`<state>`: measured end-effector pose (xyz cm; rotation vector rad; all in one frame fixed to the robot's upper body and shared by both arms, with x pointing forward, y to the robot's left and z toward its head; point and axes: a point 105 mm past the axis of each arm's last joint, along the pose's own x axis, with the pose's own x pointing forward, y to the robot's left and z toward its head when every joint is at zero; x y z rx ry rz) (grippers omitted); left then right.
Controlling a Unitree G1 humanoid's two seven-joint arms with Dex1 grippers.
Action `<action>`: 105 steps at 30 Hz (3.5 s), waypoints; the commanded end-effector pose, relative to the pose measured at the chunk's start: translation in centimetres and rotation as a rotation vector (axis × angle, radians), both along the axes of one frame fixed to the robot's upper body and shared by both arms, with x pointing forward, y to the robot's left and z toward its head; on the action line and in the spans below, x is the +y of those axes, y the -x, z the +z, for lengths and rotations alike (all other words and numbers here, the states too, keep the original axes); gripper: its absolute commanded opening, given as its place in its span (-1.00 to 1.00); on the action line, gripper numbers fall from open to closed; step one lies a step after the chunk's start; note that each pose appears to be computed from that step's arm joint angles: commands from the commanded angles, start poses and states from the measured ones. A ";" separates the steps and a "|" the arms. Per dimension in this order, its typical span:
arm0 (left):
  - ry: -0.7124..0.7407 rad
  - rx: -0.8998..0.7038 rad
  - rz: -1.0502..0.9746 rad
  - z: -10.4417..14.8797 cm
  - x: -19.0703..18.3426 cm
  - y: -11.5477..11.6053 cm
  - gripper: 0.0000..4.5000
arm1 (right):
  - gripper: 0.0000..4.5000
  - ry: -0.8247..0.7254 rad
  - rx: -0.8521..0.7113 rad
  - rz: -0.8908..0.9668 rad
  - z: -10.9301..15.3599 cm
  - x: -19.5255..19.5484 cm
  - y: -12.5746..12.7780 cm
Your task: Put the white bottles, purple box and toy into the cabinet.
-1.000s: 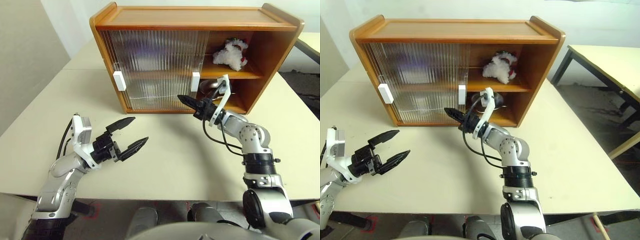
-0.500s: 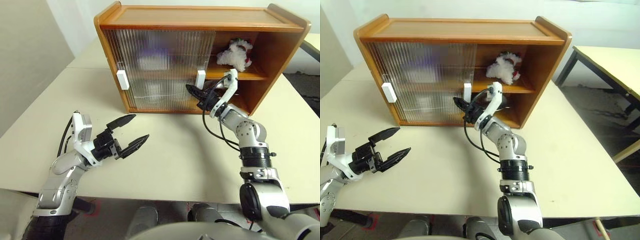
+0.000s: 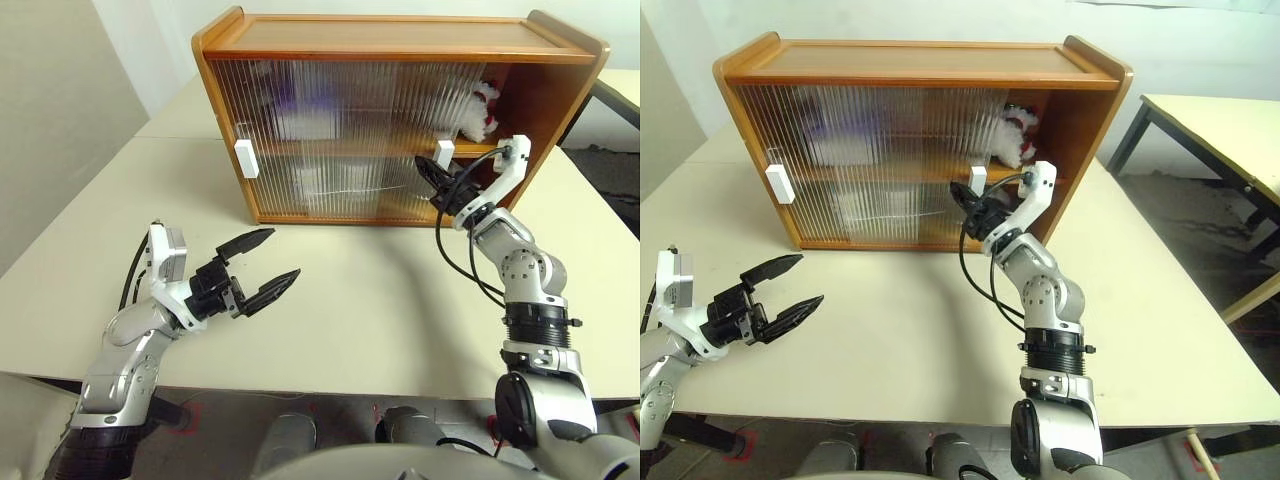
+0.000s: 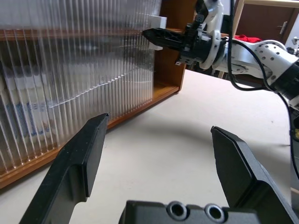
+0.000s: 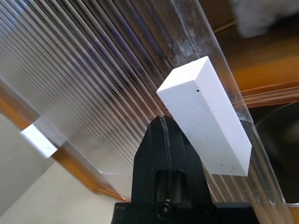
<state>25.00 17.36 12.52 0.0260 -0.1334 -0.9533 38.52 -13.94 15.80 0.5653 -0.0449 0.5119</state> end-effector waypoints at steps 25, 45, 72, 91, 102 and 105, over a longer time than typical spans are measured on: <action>0.016 0.009 0.008 -0.7 -0.2 -0.1 1.00 | -0.98 0.086 -0.030 -0.548 1.1 -10.9 -0.1; 0.015 0.008 0.003 -0.7 -0.1 -0.3 1.00 | -0.98 0.173 -0.065 -0.695 1.3 -12.4 0.8; -0.049 -0.076 0.433 -0.6 8.0 -0.8 1.00 | -0.25 0.303 -0.322 0.047 -3.8 -6.5 9.3; -0.124 0.156 1.065 -4.8 19.4 -2.8 1.00 | 0.99 0.333 -0.025 -0.385 -9.0 -22.0 6.9; -0.121 0.152 0.987 -4.4 16.9 -3.5 1.00 | 0.99 0.329 -0.033 -0.434 -8.9 -23.1 7.1; -0.096 0.122 0.953 -3.6 16.5 -3.9 1.00 | 0.99 0.317 -0.040 -0.403 -9.1 -22.7 7.3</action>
